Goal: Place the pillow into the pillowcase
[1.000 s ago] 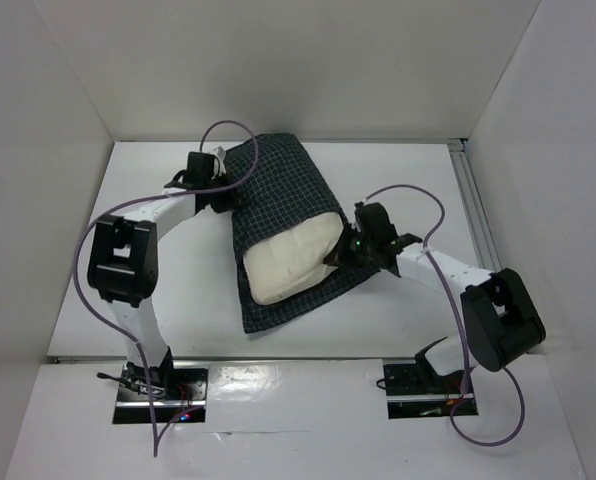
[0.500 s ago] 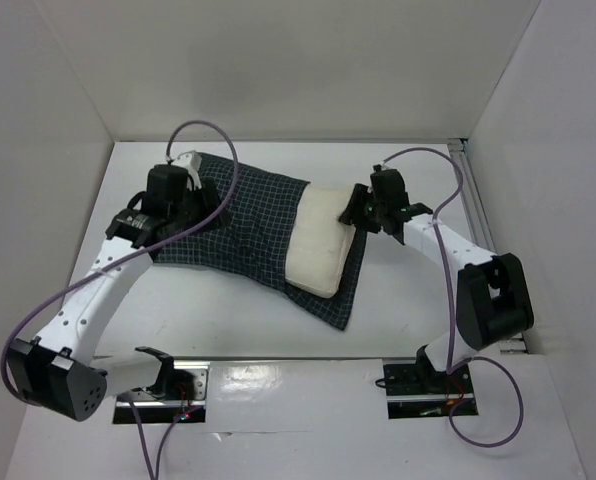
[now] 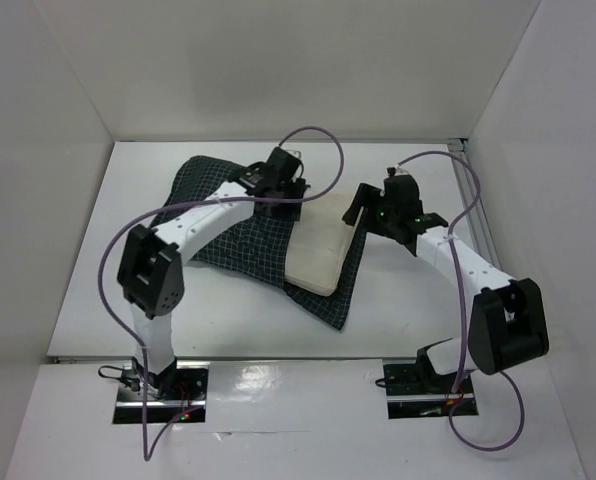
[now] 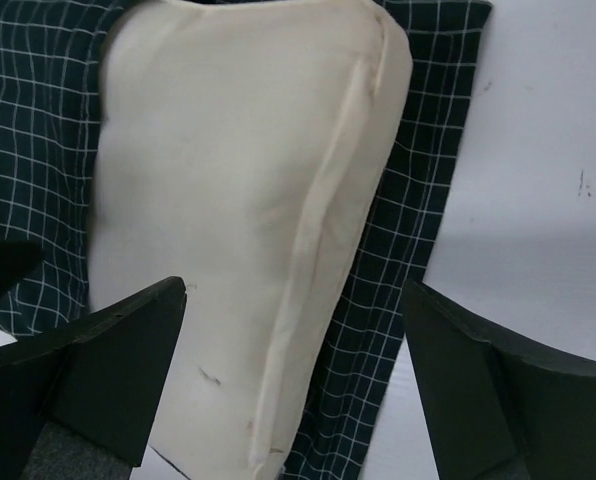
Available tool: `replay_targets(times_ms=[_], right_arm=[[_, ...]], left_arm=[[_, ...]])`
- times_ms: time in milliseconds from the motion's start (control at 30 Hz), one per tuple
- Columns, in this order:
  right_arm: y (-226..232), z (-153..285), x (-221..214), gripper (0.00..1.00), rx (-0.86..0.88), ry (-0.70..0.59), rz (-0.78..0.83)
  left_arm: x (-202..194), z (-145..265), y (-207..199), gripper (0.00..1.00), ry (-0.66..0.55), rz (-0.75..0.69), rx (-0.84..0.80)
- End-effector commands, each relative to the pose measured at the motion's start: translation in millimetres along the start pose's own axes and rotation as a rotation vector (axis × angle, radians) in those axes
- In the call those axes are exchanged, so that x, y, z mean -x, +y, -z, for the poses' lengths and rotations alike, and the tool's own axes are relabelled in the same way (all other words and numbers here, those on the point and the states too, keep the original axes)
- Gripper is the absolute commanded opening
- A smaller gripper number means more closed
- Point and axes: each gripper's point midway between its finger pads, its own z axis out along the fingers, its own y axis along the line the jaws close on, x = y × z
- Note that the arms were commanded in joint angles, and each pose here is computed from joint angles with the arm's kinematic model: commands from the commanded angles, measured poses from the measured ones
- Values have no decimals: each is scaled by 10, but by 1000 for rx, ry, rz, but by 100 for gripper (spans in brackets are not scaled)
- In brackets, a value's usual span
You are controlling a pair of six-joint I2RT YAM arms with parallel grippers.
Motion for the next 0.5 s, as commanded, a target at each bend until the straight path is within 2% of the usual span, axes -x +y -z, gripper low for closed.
replay_targets(times_ms=[0,233,267,300,400,467], right_arm=[[-76,57,-100,95,-5,17,-13],[-135,23,-241,95,6,51,-21],[-159,4,-249,95,3,59,-37],[-130,-1,-282,95,26,68,-38],[-5,-57,-298,95,98,79,-58],[55,-116,-298,95,131,83,-68]], left_arm=[[349,-50,88,69,-79,12,118],[401,-452,-2,69,-70,34,127],[508,-468,-46,69,-91,28,117],[427,-645,-41,69,-57,20,132],[550,-763,-36,69,-84,23,165],[487,-910,-33,69,-61,16,176]])
